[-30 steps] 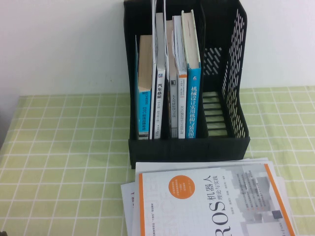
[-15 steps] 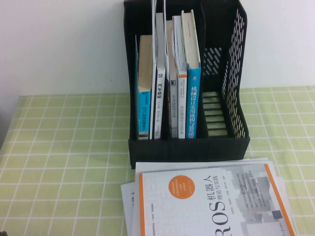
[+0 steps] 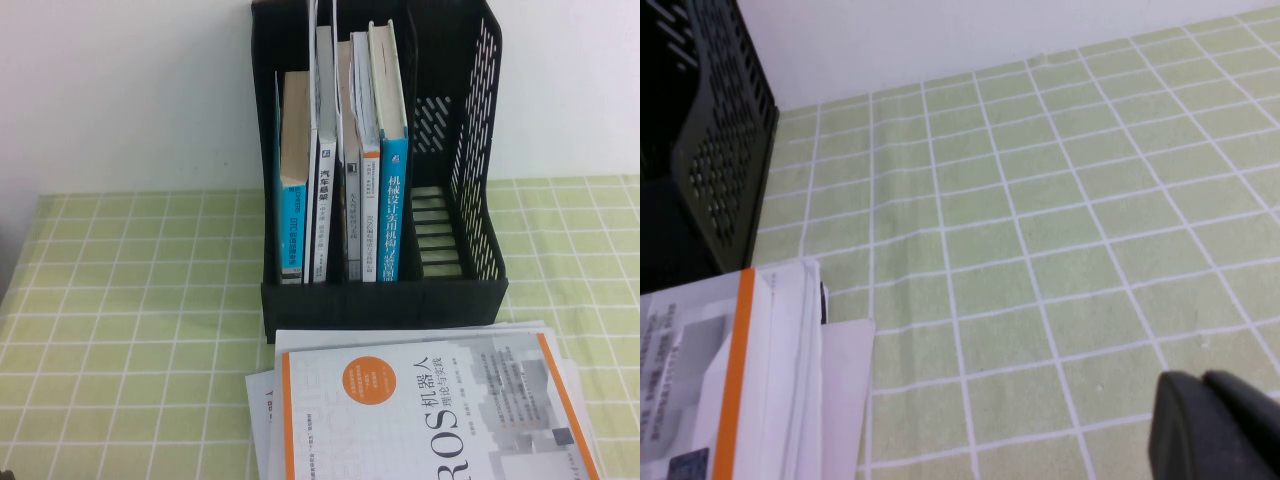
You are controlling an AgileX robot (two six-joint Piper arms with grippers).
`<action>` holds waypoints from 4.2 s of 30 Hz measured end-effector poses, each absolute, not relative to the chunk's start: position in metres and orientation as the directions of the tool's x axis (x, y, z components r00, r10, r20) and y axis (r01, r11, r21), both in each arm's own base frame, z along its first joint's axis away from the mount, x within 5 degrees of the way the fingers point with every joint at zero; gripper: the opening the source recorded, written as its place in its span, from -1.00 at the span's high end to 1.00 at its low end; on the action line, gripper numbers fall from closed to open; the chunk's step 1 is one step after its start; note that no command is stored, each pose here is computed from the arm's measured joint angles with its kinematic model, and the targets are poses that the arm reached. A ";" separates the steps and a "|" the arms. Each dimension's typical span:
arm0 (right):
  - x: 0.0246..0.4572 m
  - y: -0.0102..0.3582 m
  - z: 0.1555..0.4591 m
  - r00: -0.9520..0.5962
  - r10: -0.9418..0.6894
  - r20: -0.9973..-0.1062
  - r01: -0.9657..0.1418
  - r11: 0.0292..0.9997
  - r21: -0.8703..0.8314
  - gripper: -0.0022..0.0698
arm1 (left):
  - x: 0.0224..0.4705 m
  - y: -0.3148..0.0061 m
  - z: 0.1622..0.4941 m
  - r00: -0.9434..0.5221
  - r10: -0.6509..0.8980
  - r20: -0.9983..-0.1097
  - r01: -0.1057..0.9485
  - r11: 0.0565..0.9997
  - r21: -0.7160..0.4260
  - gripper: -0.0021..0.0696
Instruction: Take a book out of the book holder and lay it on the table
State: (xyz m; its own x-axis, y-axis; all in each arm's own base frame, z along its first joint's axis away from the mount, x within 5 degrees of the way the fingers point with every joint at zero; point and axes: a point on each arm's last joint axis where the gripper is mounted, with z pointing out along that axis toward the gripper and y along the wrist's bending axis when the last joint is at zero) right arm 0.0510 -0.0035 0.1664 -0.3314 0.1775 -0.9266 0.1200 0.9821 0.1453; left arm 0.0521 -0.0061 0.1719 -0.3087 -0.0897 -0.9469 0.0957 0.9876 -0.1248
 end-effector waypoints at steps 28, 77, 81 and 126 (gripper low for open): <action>0.057 -0.004 0.201 0.037 0.130 -0.991 0.061 0.989 0.132 0.94 | 0.056 -0.009 0.195 -0.051 -0.124 -0.991 0.151 0.980 -0.130 0.95; 0.115 -0.018 0.451 -0.085 -0.077 -0.993 0.170 0.981 -0.090 0.94 | 0.160 -0.031 0.398 -0.267 -0.219 -0.939 0.140 0.955 -0.262 0.95; 0.124 -0.009 0.429 -0.212 0.137 -0.968 0.107 0.987 0.117 0.94 | 0.183 -0.039 0.376 -0.418 -0.249 -0.874 0.123 0.937 -0.326 0.95; 0.291 0.134 0.302 -0.308 -0.081 -0.948 -0.726 0.663 0.180 -0.15 | 0.328 -0.198 0.371 -0.413 0.479 -0.774 0.701 0.710 0.065 0.95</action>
State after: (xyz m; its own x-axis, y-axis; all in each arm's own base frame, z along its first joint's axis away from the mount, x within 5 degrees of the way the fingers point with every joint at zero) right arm 0.2911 0.1340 0.3022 -0.3082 -0.0808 -0.9479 -0.7265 0.6633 0.1797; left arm 0.3277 -0.1983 0.3707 -0.4134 0.4790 -0.7743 0.7011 0.7101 0.0650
